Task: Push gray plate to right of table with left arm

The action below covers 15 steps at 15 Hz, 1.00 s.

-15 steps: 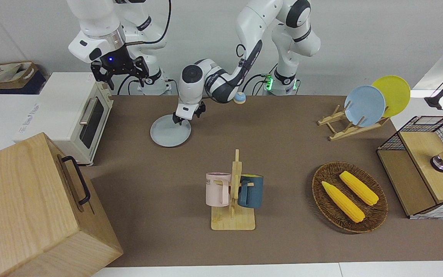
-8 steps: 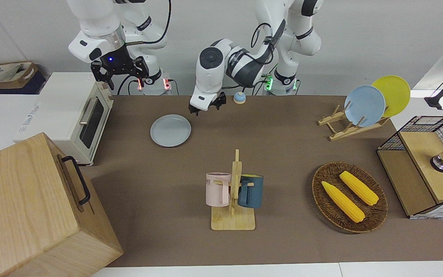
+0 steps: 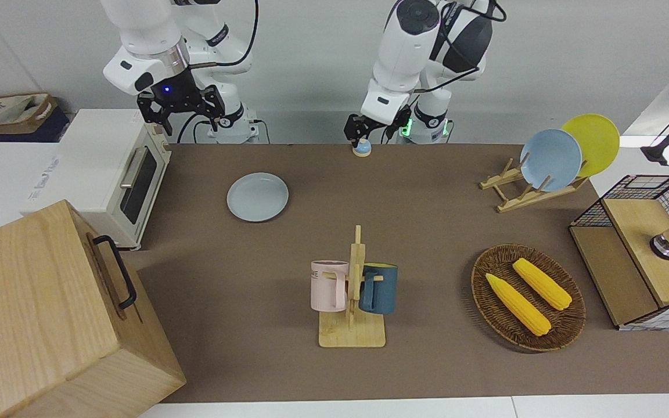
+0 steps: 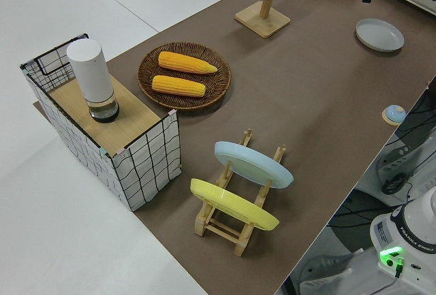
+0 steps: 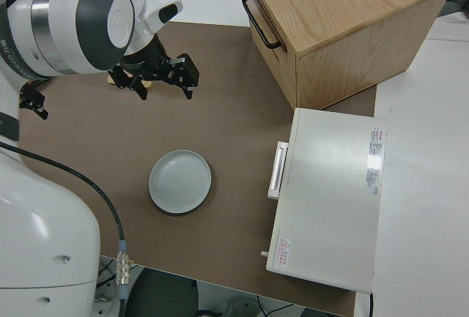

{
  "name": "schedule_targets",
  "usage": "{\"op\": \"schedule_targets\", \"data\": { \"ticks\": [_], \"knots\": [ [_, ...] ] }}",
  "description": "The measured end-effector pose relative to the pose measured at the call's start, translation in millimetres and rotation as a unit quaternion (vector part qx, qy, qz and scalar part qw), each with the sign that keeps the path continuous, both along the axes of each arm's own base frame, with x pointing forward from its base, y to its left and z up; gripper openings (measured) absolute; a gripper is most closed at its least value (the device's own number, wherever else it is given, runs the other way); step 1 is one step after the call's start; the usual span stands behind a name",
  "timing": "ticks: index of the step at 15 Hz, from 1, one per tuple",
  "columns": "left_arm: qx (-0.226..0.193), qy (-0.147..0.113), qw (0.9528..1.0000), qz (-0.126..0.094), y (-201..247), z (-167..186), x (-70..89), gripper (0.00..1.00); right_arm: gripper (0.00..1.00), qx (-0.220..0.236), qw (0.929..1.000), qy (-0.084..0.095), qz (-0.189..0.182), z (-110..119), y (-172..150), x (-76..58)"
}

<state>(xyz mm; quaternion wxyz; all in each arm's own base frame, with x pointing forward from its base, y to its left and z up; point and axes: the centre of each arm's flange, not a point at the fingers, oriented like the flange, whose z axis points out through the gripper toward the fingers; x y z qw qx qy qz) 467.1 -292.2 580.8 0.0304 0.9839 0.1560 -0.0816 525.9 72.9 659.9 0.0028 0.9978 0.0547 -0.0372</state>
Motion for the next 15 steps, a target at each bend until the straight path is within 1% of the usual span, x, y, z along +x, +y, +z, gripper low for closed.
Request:
{"op": "schedule_targets", "data": {
  "ticks": [1,3,5,6,7,8,9,10,13,15],
  "knots": [
    [0.012,-0.014,0.9998,0.002,12,13,-2.3,1.00,0.99,0.000,1.0000,0.000,0.000,0,0,0.0],
    [0.031,-0.039,0.9987,-0.007,33,33,-6.3,1.00,0.99,0.000,1.0000,0.000,0.000,0,0,0.0],
    [0.034,-0.046,0.9982,-0.020,58,48,-5.7,1.00,0.99,0.000,1.0000,0.000,0.000,0,0,0.0],
    [0.033,-0.044,0.9980,-0.031,72,54,-3.0,1.00,0.99,0.000,1.0000,0.000,0.000,0,0,0.0],
    [0.031,-0.041,0.9976,-0.048,90,58,1.8,1.00,0.99,0.000,1.0000,0.000,0.000,0,0,0.0],
    [0.026,-0.039,0.9965,-0.070,110,61,7.9,1.00,0.99,0.000,1.0000,0.000,0.000,0,0,0.0],
    [0.019,-0.039,0.9942,-0.098,134,63,15.7,1.00,0.99,0.000,1.0000,0.000,0.000,0,0,0.0],
    [0.015,-0.040,0.9932,-0.108,148,64,19.9,1.00,0.99,0.000,1.0000,0.000,0.000,0,0,0.0],
    [0.010,-0.048,0.9931,-0.107,178,70,28.2,1.00,0.99,0.000,1.0000,0.000,0.000,0,0,0.0],
    [0.010,-0.052,0.9921,-0.114,187,73,30.3,1.00,0.99,0.000,1.0000,0.000,0.000,0,0,0.0]
  ]
}}
